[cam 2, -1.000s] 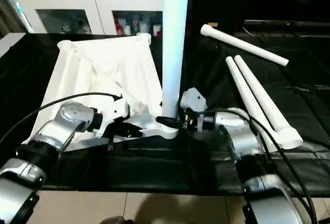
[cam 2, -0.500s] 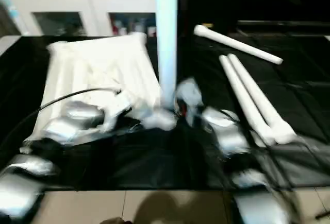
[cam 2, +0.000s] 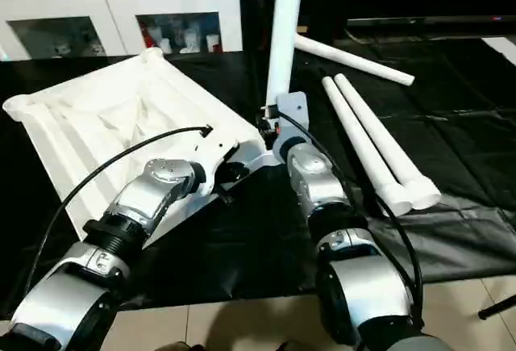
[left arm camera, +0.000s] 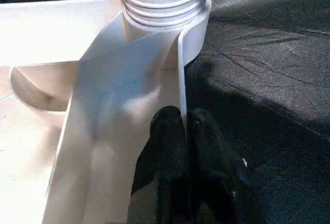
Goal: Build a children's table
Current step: Rotate leg to tighten
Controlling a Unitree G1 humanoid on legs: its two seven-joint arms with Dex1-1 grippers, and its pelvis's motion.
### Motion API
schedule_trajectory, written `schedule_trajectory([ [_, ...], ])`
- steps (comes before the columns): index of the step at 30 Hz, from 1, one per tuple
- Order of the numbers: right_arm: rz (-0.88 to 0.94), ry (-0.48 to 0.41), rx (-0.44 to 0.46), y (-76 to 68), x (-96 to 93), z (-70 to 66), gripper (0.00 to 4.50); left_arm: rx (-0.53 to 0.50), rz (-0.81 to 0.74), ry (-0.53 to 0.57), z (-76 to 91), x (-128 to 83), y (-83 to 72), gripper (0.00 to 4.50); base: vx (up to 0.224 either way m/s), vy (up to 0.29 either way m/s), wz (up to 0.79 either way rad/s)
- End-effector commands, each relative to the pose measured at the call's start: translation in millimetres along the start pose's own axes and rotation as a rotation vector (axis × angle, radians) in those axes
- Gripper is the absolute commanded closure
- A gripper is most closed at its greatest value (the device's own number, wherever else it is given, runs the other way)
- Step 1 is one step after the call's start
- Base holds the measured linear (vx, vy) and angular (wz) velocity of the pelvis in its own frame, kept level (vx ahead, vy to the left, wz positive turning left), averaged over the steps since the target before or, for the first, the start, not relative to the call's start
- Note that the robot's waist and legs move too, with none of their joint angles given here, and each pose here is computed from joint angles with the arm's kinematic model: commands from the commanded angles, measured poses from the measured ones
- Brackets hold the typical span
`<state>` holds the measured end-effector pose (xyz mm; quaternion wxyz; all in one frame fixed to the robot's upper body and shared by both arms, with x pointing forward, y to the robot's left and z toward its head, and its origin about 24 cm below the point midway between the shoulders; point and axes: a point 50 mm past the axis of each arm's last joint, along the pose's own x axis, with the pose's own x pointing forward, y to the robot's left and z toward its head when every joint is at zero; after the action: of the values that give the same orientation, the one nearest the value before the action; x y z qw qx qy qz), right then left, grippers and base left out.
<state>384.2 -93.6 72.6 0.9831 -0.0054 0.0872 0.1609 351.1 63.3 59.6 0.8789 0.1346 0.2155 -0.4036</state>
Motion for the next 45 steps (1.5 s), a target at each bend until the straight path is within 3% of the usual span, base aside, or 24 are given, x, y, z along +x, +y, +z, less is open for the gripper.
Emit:
schedule_trajectory([
  [1,0.069,0.189,0.053,23.0,-6.4,-46.1,2.59,0.115,-0.034,-0.187,56.6,-3,-9.4,4.50,0.000,0.000,0.00],
  [13,0.091,0.186,0.039,24.8,-6.1,-45.7,2.59,0.090,-0.025,-0.199,55.2,-4,-6.1,4.50,0.000,0.000,0.00],
  [19,0.225,0.153,-0.022,22.5,-12.2,-47.5,2.59,0.151,-0.092,-0.213,46.4,-14,1.2,4.50,0.000,0.000,0.00],
  [23,0.426,0.154,-0.049,7.1,-31.2,-59.0,2.59,0.217,-0.152,-0.153,23.8,-29,16.7,4.50,0.000,0.000,0.00],
  [27,0.510,0.165,-0.067,-2.8,-41.8,-63.9,2.59,0.229,-0.179,-0.146,17.6,-37,22.3,4.50,0.000,0.000,0.00],
  [28,0.584,0.176,-0.072,-11.5,-51.6,-66.8,2.59,0.235,-0.219,-0.150,14.2,-44,26.0,4.50,0.000,0.000,0.00],
  [34,0.746,0.223,-0.104,-33.0,-71.8,-64.5,2.59,0.282,-0.350,-0.127,5.5,-61,33.5,4.50,0.000,0.000,0.00],
  [45,0.802,0.266,-0.137,-35.9,-76.4,-63.9,2.59,0.321,-0.427,-0.105,2.7,-62,30.4,4.50,0.000,0.000,0.00],
])
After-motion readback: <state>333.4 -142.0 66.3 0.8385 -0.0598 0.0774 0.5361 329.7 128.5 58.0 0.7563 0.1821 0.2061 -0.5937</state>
